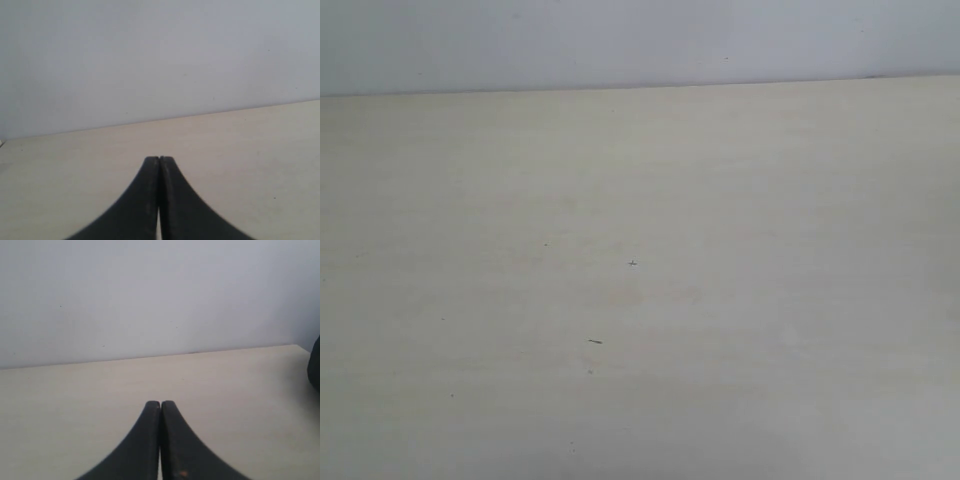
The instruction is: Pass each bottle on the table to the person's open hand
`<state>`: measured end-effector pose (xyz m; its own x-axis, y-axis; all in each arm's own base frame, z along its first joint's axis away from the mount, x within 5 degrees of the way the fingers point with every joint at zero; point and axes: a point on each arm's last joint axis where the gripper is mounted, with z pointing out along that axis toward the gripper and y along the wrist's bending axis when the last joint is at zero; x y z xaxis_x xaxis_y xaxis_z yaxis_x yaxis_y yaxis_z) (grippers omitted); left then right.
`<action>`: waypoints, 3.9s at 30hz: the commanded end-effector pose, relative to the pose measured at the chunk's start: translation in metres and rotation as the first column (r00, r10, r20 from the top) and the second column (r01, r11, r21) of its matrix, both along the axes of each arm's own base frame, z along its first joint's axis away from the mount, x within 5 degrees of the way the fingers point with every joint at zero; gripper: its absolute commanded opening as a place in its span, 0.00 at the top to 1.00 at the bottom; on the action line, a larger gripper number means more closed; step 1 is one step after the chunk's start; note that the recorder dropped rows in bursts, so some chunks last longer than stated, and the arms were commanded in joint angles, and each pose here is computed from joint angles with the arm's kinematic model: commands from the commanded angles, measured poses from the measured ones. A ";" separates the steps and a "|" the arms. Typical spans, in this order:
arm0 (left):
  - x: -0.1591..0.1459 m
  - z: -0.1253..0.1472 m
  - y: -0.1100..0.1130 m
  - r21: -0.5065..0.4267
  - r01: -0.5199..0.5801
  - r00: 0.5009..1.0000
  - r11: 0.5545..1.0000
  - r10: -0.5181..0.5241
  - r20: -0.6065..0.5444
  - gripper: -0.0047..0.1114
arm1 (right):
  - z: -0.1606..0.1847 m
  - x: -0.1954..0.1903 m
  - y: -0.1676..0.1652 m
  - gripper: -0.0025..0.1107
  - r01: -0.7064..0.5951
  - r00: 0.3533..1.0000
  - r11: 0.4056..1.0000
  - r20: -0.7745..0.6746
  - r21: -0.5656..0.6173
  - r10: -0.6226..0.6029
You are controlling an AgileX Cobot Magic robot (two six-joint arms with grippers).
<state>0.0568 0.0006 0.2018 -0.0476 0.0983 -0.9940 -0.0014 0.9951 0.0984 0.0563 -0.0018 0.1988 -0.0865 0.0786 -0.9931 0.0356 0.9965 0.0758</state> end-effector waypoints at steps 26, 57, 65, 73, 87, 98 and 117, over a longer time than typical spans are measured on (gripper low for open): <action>0.000 0.000 0.000 -0.001 -0.001 1.000 1.000 0.001 0.008 0.95 | -0.002 0.000 0.001 0.97 -0.002 1.000 0.997 -0.006 0.083 0.003; 0.000 0.000 0.000 -0.001 -0.001 1.000 1.000 0.001 0.008 0.95 | -0.004 0.000 0.001 0.97 -0.002 1.000 0.997 -0.021 0.083 0.003; 0.000 0.000 0.000 -0.001 -0.001 1.000 1.000 0.001 0.008 0.95 | -0.004 0.000 0.001 0.97 -0.002 1.000 0.997 -0.021 0.083 0.003; 0.000 0.000 0.000 -0.001 -0.001 1.000 1.000 0.001 0.008 0.95 | -0.004 0.000 0.001 0.97 -0.002 1.000 0.997 -0.021 0.083 0.003; 0.000 0.000 0.000 -0.001 -0.001 1.000 1.000 0.001 0.008 0.95 | -0.004 0.000 0.001 0.97 -0.001 1.000 0.997 -0.021 0.081 0.003; 0.000 0.000 0.000 -0.001 -0.001 1.000 1.000 0.001 0.008 0.95 | -0.004 0.000 0.001 0.97 -0.002 1.000 0.997 -0.021 0.083 0.003; 0.000 0.000 0.000 -0.001 -0.001 1.000 1.000 0.001 0.008 0.95 | -0.004 0.000 0.001 0.97 -0.002 1.000 0.997 -0.021 0.083 0.003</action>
<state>0.0568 0.0006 0.2018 -0.0476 0.1003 -0.9938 -0.0015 0.9949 0.1005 0.0561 -0.0009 0.1966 -0.1080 0.1590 -0.9814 0.0371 0.9871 0.1559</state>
